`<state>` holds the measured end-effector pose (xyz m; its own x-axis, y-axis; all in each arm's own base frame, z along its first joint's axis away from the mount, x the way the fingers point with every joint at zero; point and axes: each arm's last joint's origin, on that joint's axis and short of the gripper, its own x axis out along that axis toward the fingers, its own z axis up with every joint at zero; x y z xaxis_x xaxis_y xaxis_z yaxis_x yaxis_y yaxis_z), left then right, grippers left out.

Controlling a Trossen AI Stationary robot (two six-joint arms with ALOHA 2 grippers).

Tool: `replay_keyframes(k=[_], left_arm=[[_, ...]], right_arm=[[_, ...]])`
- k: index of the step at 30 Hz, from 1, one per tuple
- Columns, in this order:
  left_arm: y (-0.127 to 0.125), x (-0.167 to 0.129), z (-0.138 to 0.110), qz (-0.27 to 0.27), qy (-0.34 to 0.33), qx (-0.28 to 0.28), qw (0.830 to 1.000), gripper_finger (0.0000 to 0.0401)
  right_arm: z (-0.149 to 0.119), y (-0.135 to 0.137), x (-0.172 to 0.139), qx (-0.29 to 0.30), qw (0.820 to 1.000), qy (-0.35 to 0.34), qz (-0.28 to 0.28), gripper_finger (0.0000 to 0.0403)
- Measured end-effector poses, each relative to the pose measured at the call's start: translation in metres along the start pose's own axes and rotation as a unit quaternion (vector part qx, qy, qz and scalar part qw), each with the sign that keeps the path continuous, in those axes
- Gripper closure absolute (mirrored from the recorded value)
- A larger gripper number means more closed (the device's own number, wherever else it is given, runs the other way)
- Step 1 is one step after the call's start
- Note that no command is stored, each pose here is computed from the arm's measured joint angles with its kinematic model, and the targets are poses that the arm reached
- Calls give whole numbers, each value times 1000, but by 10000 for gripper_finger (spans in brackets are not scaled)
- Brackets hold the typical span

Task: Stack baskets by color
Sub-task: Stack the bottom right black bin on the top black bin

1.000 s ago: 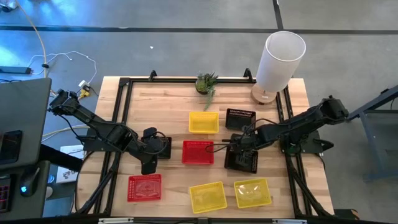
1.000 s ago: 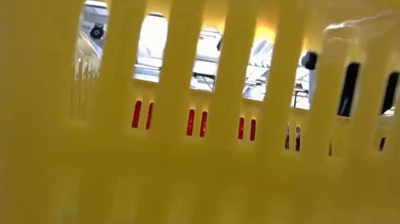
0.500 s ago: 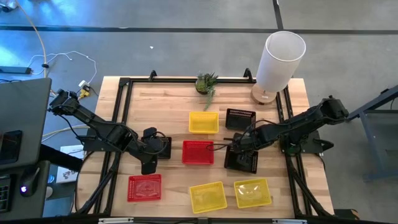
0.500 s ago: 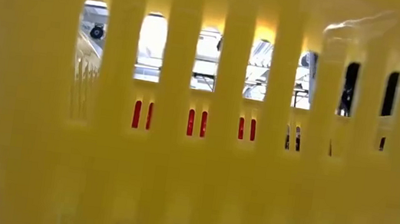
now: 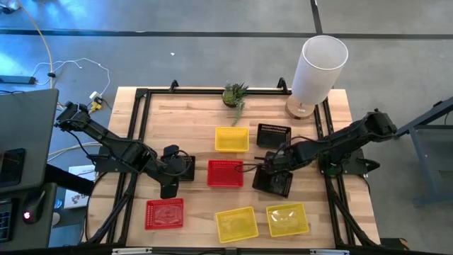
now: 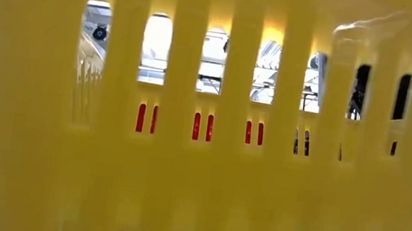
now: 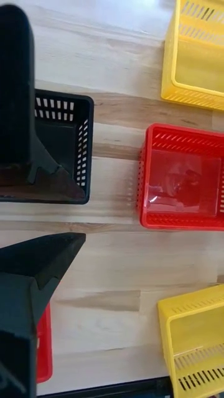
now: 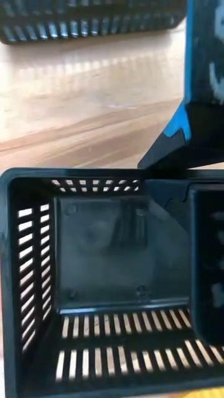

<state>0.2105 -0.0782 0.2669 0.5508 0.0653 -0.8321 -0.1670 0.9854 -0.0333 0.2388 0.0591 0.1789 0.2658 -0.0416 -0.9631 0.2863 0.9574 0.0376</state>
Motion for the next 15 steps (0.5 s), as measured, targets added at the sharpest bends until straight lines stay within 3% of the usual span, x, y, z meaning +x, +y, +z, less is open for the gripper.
replay_keyframes(k=[15], left_arm=[[0,0,0,0,0,0,1000,318]], right_arm=[[43,-10,-64,-64,995,-23,-73,402]])
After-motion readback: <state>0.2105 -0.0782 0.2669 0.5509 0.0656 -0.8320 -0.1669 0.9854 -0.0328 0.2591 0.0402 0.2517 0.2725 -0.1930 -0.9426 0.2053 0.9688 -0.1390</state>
